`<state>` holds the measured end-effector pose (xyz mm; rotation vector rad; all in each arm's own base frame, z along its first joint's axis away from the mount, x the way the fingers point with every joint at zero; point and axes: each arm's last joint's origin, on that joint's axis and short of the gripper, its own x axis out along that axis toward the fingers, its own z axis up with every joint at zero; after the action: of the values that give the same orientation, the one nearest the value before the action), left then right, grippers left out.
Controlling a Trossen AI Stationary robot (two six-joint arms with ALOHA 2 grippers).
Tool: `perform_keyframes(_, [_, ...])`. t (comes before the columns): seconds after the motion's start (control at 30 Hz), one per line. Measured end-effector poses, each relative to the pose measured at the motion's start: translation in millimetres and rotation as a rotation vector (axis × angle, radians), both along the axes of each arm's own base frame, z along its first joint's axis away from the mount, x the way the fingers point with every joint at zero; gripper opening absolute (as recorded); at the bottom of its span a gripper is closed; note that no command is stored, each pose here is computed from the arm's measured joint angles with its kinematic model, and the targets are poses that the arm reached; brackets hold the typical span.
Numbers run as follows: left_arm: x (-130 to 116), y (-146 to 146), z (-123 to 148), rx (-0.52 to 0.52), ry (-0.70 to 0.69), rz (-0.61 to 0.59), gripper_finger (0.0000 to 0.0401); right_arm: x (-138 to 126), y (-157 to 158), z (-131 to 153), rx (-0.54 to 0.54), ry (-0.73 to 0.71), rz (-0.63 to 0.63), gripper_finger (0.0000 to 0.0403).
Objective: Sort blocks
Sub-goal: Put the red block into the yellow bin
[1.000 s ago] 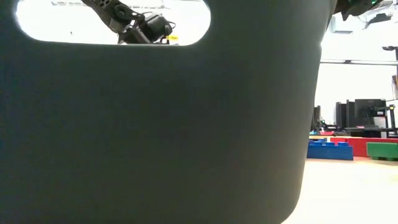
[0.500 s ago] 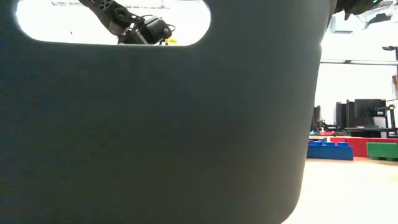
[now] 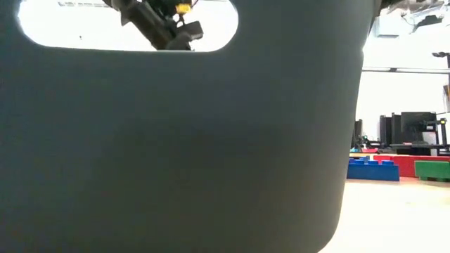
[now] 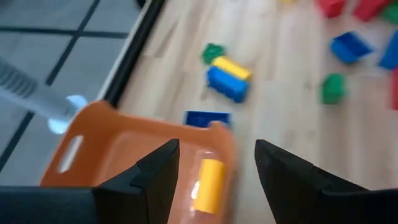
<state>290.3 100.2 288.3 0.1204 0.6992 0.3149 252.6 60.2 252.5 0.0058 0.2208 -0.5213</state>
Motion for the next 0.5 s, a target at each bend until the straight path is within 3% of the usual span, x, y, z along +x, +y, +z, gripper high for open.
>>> perform_keyframes(0.17, [4,-18,5,0.007,-0.031,-0.042,0.0203,12,-8,-15,0.002,0.038,-0.044,0.0207])
perform_keyframes(0.33, [3,-17,2,0.092,0.017,0.081,0.0203,17,-25,-14,0.004,0.032,-0.108,0.0188])
perform_keyframes(0.5, [1,-19,11,0.114,-0.028,0.077,0.0203,17,-33,-10,-0.047,0.082,-0.005,0.0153])
